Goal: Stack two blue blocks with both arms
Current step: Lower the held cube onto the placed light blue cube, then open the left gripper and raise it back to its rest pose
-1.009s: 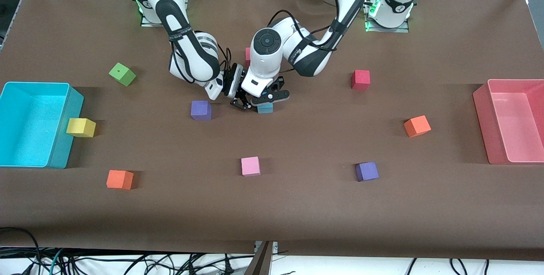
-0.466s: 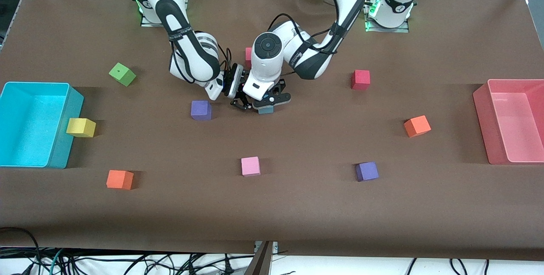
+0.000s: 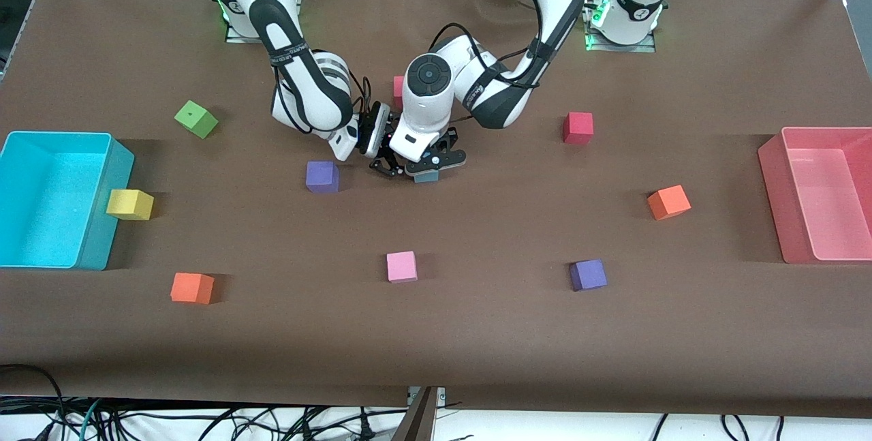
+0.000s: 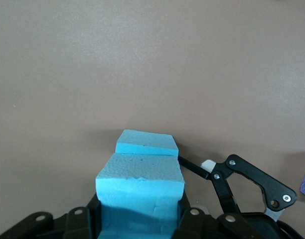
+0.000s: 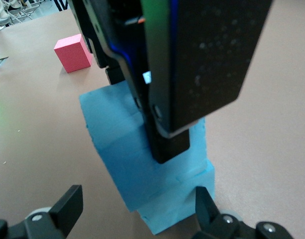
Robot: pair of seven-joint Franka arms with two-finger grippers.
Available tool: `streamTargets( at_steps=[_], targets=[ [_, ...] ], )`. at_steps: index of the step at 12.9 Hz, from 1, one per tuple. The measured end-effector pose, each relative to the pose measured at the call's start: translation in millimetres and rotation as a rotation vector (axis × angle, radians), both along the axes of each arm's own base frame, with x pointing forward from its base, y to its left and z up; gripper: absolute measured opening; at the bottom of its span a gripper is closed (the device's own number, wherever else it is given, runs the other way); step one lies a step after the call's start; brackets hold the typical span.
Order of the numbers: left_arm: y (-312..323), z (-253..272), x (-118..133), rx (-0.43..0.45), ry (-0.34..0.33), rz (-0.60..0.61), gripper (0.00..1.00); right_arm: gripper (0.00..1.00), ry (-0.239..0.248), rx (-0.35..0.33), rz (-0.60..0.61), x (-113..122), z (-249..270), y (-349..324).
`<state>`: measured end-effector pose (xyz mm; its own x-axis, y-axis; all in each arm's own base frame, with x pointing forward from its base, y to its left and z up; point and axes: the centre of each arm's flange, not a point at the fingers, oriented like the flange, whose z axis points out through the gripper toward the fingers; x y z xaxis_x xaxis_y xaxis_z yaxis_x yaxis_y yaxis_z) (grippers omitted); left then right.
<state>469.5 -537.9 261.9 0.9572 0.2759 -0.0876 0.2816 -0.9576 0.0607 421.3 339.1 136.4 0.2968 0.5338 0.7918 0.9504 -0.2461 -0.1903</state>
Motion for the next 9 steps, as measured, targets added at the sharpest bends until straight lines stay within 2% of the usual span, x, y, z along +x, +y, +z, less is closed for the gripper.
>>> streamTargets(
  at_steps=[2, 3, 6, 7, 9],
  targets=[
    [0.0, -0.1, 0.0, 0.0, 0.0, 0.0, 0.59, 1.0, 0.0, 0.0, 0.0, 0.0, 0.0, 0.0],
    [-0.3, 0.0, 0.2, -0.001, -0.001, 0.0, 0.65, 1.0, 0.0, 0.0, 0.0, 0.0, 0.0, 0.0],
    [-3.3, 5.4, 3.2, -0.015, -0.014, 0.001, 0.94, 1.0, 0.0, 0.0, 0.0, 0.0, 0.0, 0.0],
    [-4.7, 9.3, 4.9, -0.021, -0.02, 0.001, 1.0, 1.0, 0.0, 0.0, 0.0, 0.0, 0.0, 0.0],
    [-6.8, 22.8, 10.5, -0.039, -0.039, 0.005, 1.0, 1.0, 0.0, 0.0, 0.0, 0.0, 0.0, 0.0]
  ],
)
